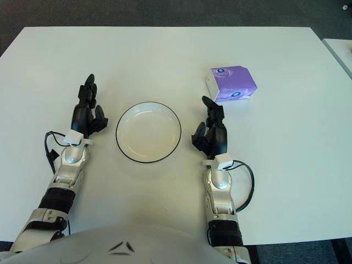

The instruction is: Put the tissue paper into the plate.

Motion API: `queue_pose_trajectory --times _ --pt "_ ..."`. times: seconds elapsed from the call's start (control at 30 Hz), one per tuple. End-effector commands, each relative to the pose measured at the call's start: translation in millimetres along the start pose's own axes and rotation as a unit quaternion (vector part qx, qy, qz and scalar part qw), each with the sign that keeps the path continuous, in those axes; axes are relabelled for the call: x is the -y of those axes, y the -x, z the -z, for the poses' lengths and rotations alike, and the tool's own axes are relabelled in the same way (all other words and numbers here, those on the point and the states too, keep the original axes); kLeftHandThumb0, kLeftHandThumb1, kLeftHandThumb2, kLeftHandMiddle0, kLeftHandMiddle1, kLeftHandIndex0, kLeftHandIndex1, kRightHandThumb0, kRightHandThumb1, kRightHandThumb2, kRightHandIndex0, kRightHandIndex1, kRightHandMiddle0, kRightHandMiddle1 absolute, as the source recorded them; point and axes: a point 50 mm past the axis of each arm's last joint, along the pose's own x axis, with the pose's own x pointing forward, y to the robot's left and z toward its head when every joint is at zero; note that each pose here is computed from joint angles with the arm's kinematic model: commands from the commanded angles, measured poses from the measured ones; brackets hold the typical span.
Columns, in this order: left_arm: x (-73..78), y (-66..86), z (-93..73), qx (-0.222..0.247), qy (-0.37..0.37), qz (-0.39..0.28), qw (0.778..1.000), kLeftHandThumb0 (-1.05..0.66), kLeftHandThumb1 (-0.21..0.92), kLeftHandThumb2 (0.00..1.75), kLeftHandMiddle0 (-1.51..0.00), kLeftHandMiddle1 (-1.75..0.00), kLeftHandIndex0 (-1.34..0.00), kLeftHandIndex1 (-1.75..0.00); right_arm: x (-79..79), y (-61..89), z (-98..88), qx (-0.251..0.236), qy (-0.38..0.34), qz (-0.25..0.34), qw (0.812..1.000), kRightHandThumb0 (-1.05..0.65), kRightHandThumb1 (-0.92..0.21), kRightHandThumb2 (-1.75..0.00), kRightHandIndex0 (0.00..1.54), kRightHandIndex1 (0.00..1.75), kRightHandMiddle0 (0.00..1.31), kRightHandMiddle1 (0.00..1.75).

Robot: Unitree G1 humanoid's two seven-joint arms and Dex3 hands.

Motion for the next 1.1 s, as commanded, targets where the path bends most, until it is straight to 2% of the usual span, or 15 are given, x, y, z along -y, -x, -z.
queue_pose_trajectory --times 0.0,0.2,0.47,0.7,0.87,1.07 --pt "18.2 68.4 49.8 -0.16 0.007 0.017 0.987 -0.73 0.92 0.94 -0.17 -0.01 0.0 -0.34 5.1 18.6 16.8 -0.064 0.003 0.012 0.998 -0.48 -0.92 -0.97 0.37 0.05 0.0 0.75" --pt "18.2 68.5 49.9 -0.162 0.007 0.018 0.987 -0.73 0.92 0.94 -0.17 -0.01 0.0 -0.33 4.3 19.7 10.9 -0.056 0.0 0.016 0.998 -0.47 -0.92 -0.96 0.38 0.05 0.0 0.76" --pt "18.2 67.3 51.1 -0.163 0.005 0.02 0.986 -0.75 0.92 0.95 -0.17 -0.01 0.0 -0.32 4.6 17.1 -18.6 0.004 0.01 0.029 1.0 -0.5 -0.92 -0.92 0.37 0.05 0.0 0.74" --pt "19.0 65.4 51.9 -0.163 0.005 0.021 0.986 -0.75 0.92 0.95 -0.18 -0.01 0.0 -0.32 19.6 -8.3 -57.1 0.097 0.042 0.038 0.994 -0.54 -0.92 -0.83 0.34 0.03 0.0 0.73" --pt "19.3 64.4 52.9 -0.165 0.006 0.023 0.986 -0.75 0.92 0.94 -0.17 0.0 0.0 -0.32 21.9 -18.7 -69.7 0.135 0.071 0.04 0.988 -0.59 -0.92 -0.77 0.32 0.02 0.0 0.76" --pt "20.3 63.3 53.7 -0.166 0.01 0.024 0.986 -0.76 0.92 0.94 -0.17 0.0 0.0 -0.32 27.0 -50.6 -108.4 0.208 0.1 0.045 0.972 -0.6 -0.92 -0.73 0.31 0.02 0.0 0.78"
